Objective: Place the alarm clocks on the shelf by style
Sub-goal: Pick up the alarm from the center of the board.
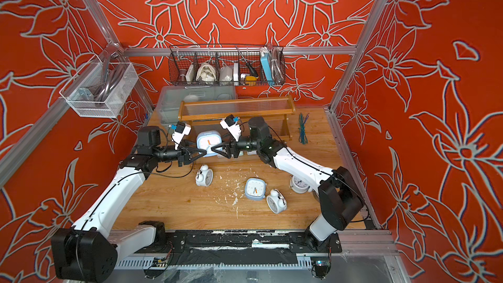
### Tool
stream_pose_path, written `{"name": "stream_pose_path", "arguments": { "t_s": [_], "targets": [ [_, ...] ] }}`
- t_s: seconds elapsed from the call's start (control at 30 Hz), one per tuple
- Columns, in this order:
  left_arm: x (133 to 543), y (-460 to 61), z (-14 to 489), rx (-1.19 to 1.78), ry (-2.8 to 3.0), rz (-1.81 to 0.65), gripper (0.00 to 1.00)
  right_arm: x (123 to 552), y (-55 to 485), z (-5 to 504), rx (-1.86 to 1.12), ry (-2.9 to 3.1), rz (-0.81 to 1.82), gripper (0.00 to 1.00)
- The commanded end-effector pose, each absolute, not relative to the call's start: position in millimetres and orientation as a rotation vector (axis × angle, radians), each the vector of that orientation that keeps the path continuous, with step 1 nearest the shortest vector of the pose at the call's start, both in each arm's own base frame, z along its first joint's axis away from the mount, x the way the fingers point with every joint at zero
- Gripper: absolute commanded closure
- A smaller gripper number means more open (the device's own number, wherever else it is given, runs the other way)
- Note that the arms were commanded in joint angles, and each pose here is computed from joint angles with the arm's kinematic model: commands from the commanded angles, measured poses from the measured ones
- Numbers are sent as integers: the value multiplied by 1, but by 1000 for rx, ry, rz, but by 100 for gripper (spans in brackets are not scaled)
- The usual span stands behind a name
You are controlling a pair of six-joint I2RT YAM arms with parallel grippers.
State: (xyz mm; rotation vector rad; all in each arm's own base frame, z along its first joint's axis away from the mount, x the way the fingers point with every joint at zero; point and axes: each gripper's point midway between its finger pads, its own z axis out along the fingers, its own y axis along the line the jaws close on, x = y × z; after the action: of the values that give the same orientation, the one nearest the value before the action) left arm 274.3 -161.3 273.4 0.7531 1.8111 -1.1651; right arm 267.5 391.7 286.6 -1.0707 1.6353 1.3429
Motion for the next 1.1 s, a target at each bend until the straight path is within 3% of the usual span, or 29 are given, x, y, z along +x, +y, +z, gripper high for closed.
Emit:
{"name": "stream_pose_path", "arguments": {
  "t_s": [0.0,0.27,0.37,0.47,0.57,0.7,1.07],
  "targets": [
    [260,-167,284,827,1742,-1199,85,263,394,299,-1121,1566,1394,39],
    [260,-167,283,826,1747,-1193,77,267,389,295,-1119,1565,1397,63],
    [261,-166,281,818,1757,-1187,64,273,386,290,-1108,1577,1375,67],
    [264,-164,279,799,1782,-1155,40,286,382,282,-1082,1598,1332,68],
    [272,-156,275,754,1829,-1076,28,305,379,271,-1030,1638,1249,69],
    [282,-133,281,645,1839,-1039,23,333,373,260,-973,1670,1118,69],
    [287,-102,291,519,1833,-991,22,380,377,250,-901,1684,998,69]
  ]
}}
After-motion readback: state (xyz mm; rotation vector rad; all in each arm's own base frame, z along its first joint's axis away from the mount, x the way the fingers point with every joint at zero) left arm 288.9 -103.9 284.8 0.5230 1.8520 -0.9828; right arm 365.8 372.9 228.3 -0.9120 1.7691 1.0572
